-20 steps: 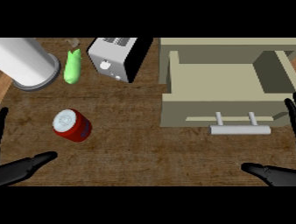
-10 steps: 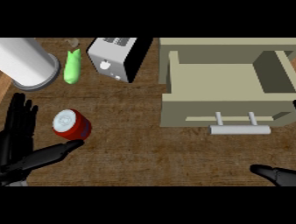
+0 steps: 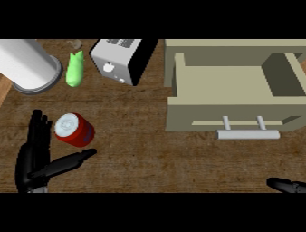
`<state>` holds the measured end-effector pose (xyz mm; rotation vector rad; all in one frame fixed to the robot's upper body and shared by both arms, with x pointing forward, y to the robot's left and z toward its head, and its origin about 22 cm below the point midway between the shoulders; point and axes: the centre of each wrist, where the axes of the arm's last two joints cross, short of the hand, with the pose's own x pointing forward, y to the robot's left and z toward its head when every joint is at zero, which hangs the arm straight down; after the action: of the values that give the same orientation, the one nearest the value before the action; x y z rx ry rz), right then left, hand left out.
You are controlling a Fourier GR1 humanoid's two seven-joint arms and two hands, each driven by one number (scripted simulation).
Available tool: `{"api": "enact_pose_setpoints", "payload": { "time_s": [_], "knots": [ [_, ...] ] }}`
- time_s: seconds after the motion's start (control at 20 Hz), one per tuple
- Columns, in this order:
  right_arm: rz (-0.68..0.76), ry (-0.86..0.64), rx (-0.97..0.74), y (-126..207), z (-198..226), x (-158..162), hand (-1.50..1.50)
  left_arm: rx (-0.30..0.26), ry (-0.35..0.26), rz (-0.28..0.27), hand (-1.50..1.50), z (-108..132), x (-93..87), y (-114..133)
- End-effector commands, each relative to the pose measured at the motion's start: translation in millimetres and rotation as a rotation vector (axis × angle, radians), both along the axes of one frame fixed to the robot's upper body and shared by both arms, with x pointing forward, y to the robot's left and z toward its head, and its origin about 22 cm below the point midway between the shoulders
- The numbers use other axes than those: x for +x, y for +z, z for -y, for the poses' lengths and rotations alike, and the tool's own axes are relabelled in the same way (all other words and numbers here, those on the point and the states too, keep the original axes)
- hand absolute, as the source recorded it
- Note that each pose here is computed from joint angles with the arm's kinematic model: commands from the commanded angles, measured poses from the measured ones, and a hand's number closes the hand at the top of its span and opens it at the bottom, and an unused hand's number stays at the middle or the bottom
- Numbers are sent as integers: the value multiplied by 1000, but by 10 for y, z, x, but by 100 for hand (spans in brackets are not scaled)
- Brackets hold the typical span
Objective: Pick up the can, place it into the drawer and close the drawer
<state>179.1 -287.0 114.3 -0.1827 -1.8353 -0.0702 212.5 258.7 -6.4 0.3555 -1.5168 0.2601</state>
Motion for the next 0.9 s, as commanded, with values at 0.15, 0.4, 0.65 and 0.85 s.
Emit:
{"api": "enact_pose_setpoints", "payload": {
  "time_s": [0.15,0.4,0.65,0.85],
  "knots": [
    [-13,-15,-4,102,187,-16,-150,3,52,-21,-150,-80,66,-449],
    [15,-27,0,151,65,-156,-150,-31,67,-30,-150,-175,62,-612],
    [-5,10,-23,118,169,-230,-150,-27,69,-67,-150,-358,-38,-852],
    [12,-24,-23,160,90,-145,-150,-41,69,-61,-150,-445,80,-976]
  ]
}}
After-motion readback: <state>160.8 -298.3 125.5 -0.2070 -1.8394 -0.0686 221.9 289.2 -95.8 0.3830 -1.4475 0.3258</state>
